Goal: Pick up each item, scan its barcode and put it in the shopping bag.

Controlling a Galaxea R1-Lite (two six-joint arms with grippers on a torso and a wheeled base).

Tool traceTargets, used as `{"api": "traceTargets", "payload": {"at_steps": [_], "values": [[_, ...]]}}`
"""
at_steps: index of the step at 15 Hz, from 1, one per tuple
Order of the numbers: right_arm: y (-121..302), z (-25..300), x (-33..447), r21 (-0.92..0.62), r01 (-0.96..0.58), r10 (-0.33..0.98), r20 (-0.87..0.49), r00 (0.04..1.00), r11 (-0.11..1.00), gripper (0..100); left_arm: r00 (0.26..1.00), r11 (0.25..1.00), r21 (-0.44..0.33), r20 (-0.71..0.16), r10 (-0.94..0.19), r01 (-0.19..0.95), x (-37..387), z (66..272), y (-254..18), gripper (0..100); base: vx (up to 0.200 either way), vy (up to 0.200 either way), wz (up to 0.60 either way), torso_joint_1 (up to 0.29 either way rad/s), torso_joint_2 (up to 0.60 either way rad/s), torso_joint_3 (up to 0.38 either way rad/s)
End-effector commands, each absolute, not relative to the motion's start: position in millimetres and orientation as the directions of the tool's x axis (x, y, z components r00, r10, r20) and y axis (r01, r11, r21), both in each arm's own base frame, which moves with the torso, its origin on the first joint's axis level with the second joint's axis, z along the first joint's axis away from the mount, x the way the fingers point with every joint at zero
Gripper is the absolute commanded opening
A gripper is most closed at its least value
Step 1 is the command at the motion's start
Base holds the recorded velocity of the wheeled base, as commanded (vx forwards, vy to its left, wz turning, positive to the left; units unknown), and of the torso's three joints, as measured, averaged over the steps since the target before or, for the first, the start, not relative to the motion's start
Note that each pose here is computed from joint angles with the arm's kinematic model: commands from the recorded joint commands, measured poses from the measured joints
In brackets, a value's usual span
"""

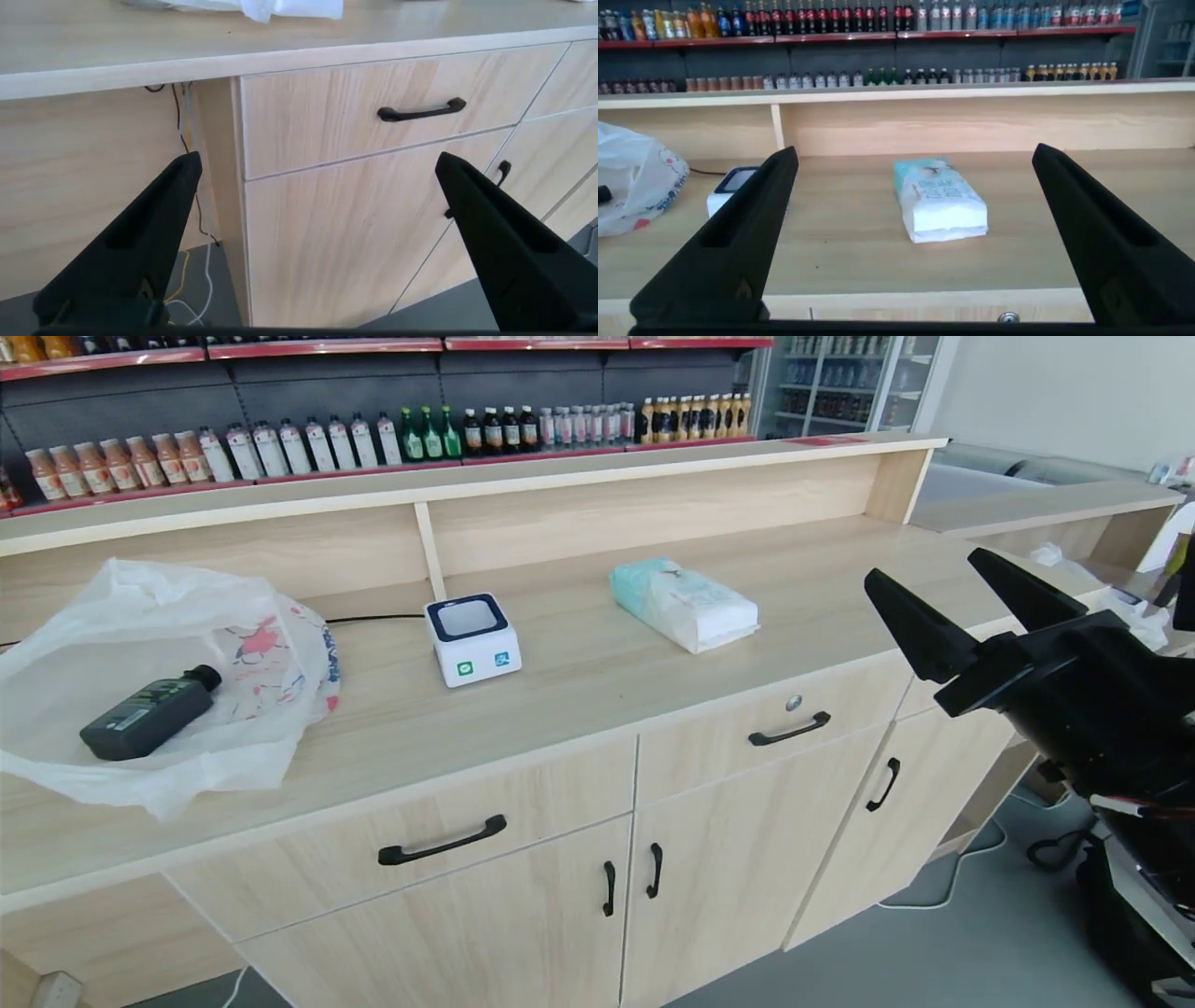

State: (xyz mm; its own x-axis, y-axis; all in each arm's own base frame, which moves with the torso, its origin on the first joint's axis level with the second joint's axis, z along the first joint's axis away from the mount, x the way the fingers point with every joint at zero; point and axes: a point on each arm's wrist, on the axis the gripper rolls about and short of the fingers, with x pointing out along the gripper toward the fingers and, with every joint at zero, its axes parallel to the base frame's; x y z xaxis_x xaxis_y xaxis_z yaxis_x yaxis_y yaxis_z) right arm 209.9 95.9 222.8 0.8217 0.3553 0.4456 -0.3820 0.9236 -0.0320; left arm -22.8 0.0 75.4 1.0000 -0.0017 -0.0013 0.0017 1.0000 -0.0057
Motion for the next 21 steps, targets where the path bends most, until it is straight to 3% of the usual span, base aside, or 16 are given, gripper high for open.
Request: {"api": "traceTargets", "payload": {"at_steps": [1,8,13,17,21], "values": [[95,225,208,-0.032,-0.382,0.354,0.452,0.818,0.924,100,1.000,1.000,-0.006,-0.002,-0.002,0.002,-23,75,0,100,0.000,-0.200,0.60,-0.002,0.01,-0.002],[93,222,204,-0.033,-0.384,0.358,0.443,0.822,0.923,100,1.000,1.000,-0.005,-0.002,-0.002,0.002,-23,75,0,100,0.029,-0.200,0.60,0.001,0.00,0.002],[93,220,204,-0.035,-0.383,0.359,0.437,0.825,0.923,100,1.000,1.000,-0.002,-0.002,-0.002,0.002,-23,75,0,100,0.200,-0.200,0.00,0.006,0.00,0.000],[93,219,203,-0.035,-0.384,0.360,0.433,0.826,0.923,100,1.000,1.000,-0.003,-0.002,-0.002,0.002,-23,75,0,100,0.200,-0.050,0.00,0.007,0.00,0.000],[94,207,165,-0.020,-0.479,0.448,0.393,0.803,0.878,100,1.000,1.000,-0.002,-0.002,-0.002,0.002,-23,75,0,100,0.000,0.000,0.00,0.000,0.00,0.000]]}}
